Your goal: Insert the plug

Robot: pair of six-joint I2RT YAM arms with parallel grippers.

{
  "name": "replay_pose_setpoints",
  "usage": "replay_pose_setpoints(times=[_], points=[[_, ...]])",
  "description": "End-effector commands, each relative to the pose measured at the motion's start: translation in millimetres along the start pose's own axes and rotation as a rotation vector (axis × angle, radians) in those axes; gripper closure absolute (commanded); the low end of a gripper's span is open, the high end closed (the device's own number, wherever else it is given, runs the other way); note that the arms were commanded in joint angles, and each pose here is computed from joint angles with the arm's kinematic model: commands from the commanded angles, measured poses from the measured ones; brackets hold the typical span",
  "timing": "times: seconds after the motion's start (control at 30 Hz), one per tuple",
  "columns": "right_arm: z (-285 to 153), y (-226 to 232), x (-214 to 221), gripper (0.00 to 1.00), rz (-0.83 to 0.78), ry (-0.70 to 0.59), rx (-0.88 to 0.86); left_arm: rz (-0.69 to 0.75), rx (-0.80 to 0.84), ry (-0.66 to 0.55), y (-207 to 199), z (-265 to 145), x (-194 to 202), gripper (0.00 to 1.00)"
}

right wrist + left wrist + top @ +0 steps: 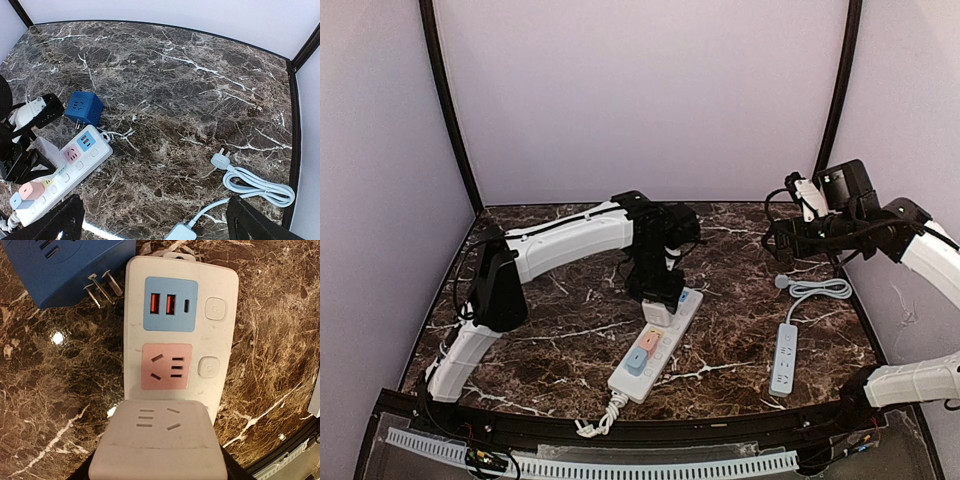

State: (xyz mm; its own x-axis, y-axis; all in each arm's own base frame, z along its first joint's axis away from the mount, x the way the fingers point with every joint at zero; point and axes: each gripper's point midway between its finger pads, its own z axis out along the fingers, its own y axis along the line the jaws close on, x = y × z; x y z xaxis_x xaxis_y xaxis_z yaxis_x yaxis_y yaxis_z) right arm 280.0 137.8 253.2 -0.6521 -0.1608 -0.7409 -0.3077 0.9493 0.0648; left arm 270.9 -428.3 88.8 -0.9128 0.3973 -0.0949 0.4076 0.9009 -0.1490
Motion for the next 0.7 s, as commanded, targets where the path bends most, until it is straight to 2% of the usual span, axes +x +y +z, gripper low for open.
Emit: replay_pose_setpoints(times=[0.0,0.67], points=[[-2,-2,4,0.01,0.006,0.004,0.003,-0.001,-0.042,0.061,-2,15,17,0.99],[-4,-3,5,0.01,-0.011,0.012,0.008,0.044,-0.113,0.070,-5,36,22,0.99]])
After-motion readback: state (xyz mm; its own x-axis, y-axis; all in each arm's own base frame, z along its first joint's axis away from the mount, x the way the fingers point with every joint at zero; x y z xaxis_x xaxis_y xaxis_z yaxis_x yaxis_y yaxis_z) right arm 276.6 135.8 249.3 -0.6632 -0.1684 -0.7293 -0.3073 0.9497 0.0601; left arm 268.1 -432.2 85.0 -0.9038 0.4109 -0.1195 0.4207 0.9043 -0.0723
